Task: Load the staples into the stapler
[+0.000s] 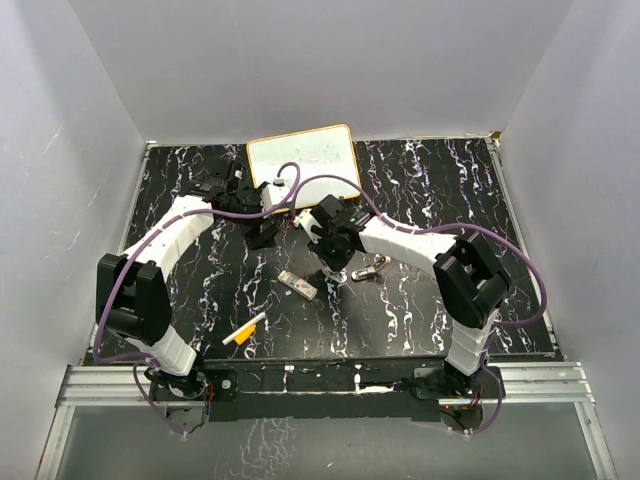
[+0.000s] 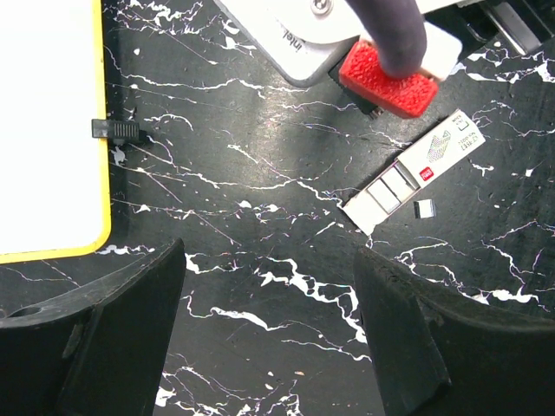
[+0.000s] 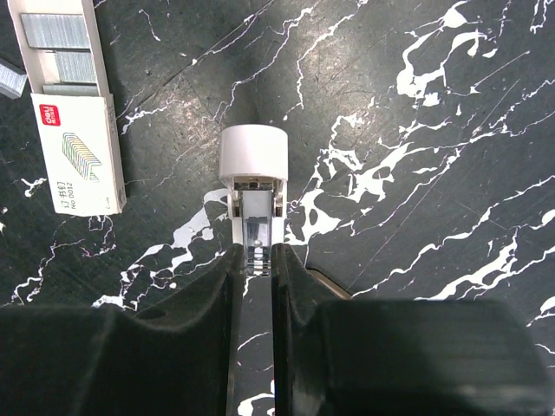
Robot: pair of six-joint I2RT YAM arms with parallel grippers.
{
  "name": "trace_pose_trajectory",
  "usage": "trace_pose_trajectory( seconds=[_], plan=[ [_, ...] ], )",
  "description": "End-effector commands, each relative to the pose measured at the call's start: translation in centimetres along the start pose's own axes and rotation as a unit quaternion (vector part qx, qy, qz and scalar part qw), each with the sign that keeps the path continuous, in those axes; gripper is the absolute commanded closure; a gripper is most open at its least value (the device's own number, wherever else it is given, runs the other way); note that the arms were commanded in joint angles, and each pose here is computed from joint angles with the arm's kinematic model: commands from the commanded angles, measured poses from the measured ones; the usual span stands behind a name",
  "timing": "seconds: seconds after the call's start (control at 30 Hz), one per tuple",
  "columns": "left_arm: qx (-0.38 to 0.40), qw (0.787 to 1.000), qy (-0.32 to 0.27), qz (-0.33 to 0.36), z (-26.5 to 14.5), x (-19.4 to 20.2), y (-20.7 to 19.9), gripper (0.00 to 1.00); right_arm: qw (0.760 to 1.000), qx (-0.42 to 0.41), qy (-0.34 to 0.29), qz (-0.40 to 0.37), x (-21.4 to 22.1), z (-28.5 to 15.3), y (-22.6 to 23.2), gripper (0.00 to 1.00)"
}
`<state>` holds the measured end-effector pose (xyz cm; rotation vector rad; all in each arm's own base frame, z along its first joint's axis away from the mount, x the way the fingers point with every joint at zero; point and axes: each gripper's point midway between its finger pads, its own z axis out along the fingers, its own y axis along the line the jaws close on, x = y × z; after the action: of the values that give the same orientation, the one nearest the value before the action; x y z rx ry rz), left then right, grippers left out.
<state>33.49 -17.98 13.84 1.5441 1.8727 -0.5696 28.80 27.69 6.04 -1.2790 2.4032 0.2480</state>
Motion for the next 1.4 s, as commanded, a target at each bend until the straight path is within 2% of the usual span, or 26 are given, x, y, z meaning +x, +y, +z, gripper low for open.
trace_pose_trajectory(
  seconds=[0.0, 1.37],
  plan=[
    [-0.010, 1.000, -0.018, 0.021, -1.5, -1.2, -0.5, 0.24, 0.999, 0.010, -0.026, -0.018, -2.4, -0.8, -0.5, 0.89],
    [-0.021, 1.000, -0.015, 0.017, -2.0, -1.0, -0.2, 0.24, 0.999, -0.007, -0.007, -0.036, -1.8, 0.1, 0.2, 0.89]
  ],
)
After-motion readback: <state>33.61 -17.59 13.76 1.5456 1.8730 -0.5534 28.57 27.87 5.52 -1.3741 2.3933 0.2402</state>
